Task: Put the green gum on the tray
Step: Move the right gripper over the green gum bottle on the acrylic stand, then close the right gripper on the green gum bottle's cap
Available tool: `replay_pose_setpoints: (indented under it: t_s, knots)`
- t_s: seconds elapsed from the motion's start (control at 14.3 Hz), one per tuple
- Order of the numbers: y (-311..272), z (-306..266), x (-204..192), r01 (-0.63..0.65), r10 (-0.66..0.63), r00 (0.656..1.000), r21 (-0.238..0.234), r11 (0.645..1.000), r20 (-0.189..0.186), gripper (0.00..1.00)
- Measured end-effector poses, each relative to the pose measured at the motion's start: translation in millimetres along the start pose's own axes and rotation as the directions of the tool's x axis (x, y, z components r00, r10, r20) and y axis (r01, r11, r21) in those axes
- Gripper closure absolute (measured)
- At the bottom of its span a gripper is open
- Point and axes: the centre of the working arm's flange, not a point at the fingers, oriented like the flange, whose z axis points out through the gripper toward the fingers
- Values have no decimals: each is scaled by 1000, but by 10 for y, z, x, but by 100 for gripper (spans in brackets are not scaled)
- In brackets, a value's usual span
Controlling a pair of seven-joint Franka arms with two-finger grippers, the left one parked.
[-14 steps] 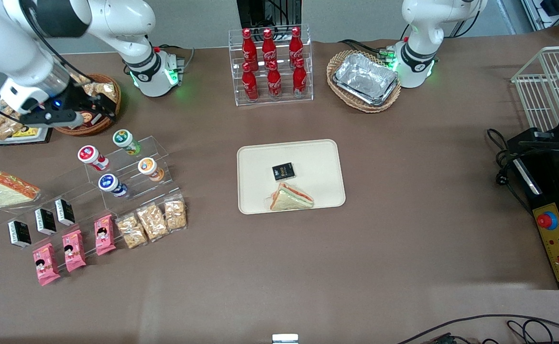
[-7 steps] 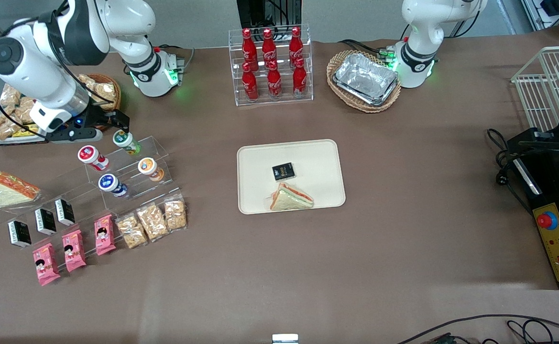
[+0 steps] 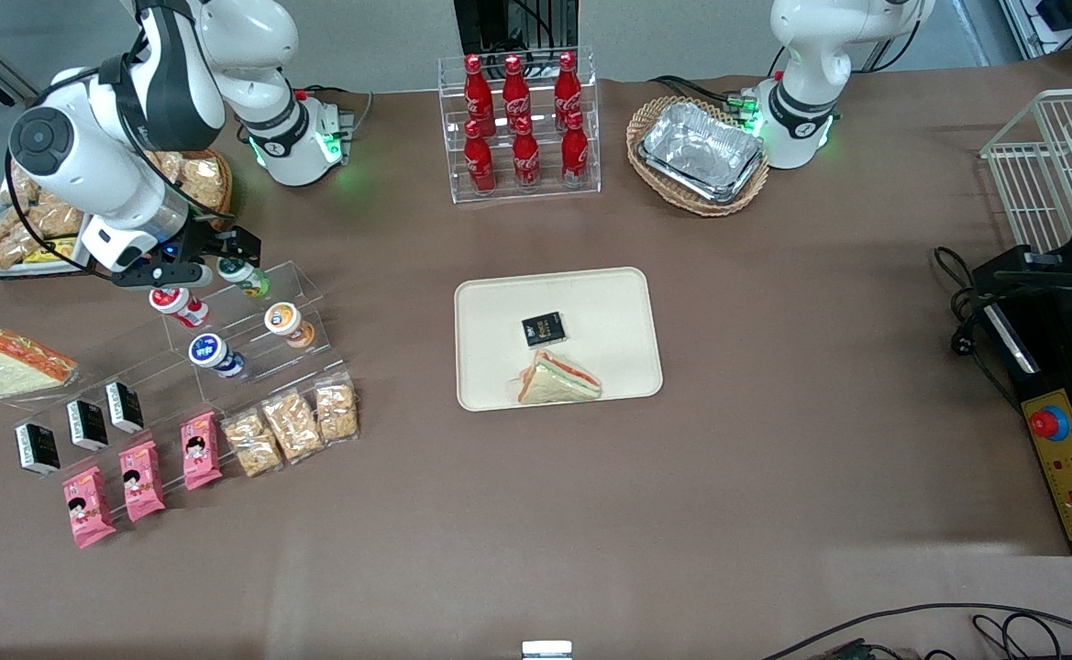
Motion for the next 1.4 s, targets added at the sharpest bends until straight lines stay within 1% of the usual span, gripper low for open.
replay_pose_setpoints:
  t_s: [0.28, 0.42, 0.49, 0.7, 0.77, 0.91, 1.12, 1.26, 1.4]
  knots:
    - [7, 98, 11, -1, 1, 1000, 2, 1000, 14, 2]
    - [10, 139, 11, -2, 2, 1000, 2, 1000, 15, 4]
    - [13, 170, 0, -2, 2, 1000, 2, 1000, 19, 8]
    - [19, 236, -30, -3, 3, 1000, 2, 1000, 29, 14]
    - [19, 243, -33, -3, 3, 1000, 1, 1000, 30, 22]
    - [20, 247, -34, -3, 3, 1000, 1, 1000, 28, 41]
    - [20, 242, -26, -3, 3, 1000, 1, 1000, 21, 41]
    - [21, 220, -12, -3, 3, 1000, 1, 1000, 9, 41]
    - [9, 59, 29, 12, -12, 1000, 2, 1000, -7, 41]
